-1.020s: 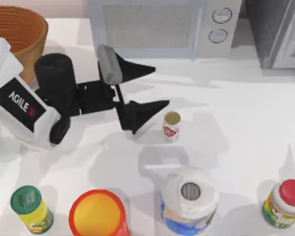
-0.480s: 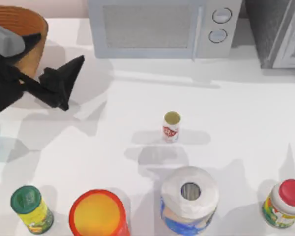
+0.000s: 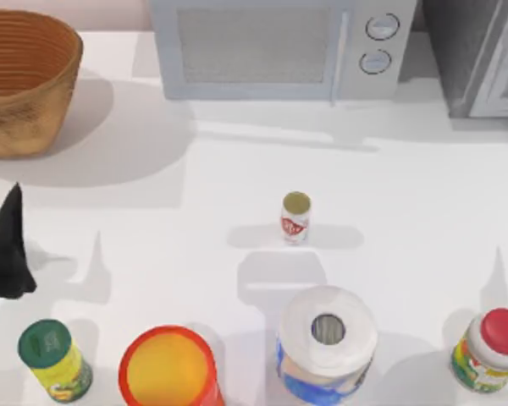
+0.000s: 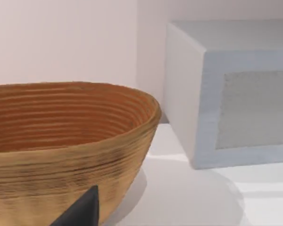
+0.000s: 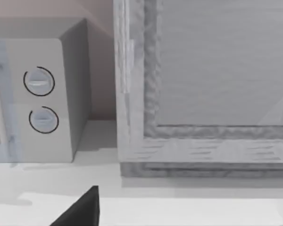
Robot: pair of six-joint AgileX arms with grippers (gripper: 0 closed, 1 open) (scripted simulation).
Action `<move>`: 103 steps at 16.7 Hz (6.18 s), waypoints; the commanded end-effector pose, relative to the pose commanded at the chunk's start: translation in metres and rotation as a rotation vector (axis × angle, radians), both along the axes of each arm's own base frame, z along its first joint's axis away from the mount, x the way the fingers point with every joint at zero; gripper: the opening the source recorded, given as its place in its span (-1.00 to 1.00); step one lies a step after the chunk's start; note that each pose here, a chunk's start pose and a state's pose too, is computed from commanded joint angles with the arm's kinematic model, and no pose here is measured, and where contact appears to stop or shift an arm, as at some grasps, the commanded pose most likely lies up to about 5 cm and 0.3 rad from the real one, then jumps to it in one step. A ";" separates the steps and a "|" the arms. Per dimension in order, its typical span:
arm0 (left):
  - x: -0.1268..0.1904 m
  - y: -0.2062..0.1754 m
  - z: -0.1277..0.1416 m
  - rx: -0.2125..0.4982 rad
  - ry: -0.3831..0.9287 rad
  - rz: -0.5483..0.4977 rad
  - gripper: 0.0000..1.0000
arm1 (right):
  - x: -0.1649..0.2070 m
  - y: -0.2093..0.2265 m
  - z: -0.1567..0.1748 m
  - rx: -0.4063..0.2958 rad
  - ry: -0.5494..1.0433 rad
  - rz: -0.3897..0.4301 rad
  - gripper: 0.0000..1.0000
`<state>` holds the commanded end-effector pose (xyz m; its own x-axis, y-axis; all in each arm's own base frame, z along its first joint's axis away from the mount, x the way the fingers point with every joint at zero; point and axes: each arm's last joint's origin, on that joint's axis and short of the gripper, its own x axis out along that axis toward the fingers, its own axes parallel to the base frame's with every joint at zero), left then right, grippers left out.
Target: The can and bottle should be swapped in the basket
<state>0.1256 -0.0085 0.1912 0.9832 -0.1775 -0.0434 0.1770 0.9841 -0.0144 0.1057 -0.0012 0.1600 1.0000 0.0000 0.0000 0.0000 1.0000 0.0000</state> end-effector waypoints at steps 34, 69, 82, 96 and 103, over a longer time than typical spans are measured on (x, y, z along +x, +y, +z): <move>0.053 0.058 -0.103 0.039 0.262 0.152 1.00 | 0.000 0.000 0.000 0.000 0.000 0.000 1.00; 0.113 0.066 -0.133 0.041 0.253 0.155 -0.06 | 0.000 0.000 0.000 0.000 0.000 0.000 1.00; 0.113 0.066 -0.133 0.041 0.253 0.155 -1.00 | 0.000 0.000 0.000 0.000 0.000 0.000 1.00; 0.161 0.186 -0.081 -0.052 0.351 0.392 -1.00 | 0.000 0.000 0.000 0.000 0.000 0.000 1.00; 0.209 0.196 0.026 -0.026 0.356 0.386 -1.00 | 0.000 0.000 0.000 0.000 0.000 0.000 1.00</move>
